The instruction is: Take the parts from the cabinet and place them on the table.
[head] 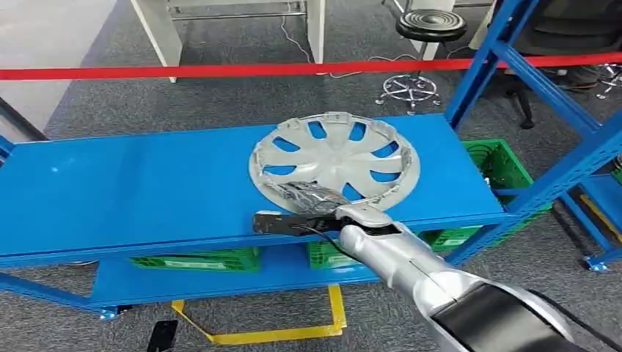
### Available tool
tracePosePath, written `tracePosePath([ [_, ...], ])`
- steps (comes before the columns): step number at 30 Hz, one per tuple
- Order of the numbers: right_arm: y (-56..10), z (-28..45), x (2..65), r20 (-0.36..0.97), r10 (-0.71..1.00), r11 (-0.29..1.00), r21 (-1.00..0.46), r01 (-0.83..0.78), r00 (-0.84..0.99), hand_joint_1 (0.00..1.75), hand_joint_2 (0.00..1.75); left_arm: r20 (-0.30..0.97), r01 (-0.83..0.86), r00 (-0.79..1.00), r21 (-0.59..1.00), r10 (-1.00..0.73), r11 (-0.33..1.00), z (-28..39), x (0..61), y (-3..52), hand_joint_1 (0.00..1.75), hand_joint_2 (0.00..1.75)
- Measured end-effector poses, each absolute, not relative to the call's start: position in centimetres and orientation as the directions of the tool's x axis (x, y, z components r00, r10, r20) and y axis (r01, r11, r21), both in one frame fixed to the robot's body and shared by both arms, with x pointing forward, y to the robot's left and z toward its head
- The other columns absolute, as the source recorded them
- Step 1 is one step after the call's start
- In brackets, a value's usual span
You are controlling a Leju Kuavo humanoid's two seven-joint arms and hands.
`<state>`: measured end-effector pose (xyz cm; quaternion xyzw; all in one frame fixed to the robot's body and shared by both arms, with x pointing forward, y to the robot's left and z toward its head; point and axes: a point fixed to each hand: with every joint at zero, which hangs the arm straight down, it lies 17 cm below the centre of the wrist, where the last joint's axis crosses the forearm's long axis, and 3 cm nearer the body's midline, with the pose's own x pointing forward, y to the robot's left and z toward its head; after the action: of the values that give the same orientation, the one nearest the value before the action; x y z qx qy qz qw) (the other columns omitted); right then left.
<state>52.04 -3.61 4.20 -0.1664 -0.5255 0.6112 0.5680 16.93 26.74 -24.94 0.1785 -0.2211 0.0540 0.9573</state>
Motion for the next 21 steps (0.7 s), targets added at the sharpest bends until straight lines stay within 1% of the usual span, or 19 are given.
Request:
tracePosePath([
  [10, -4.6, 2.9, 51.8, 0.354, 0.897, 0.163, -0.821, -0.547, -0.264, 0.0, 1.75, 0.41, -0.202, 0.91, 0.324, 0.055, 0.924, -25.5, 14.7, 27.2, 0.0, 0.0],
  [21, -5.3, 2.7, 52.0, 0.332, 0.91, 0.152, -0.824, -0.546, -0.248, 0.0, 1.75, 0.422, -0.214, 0.905, 0.33, 0.059, 0.919, -25.4, 15.0, 27.8, 0.0, 0.0],
])
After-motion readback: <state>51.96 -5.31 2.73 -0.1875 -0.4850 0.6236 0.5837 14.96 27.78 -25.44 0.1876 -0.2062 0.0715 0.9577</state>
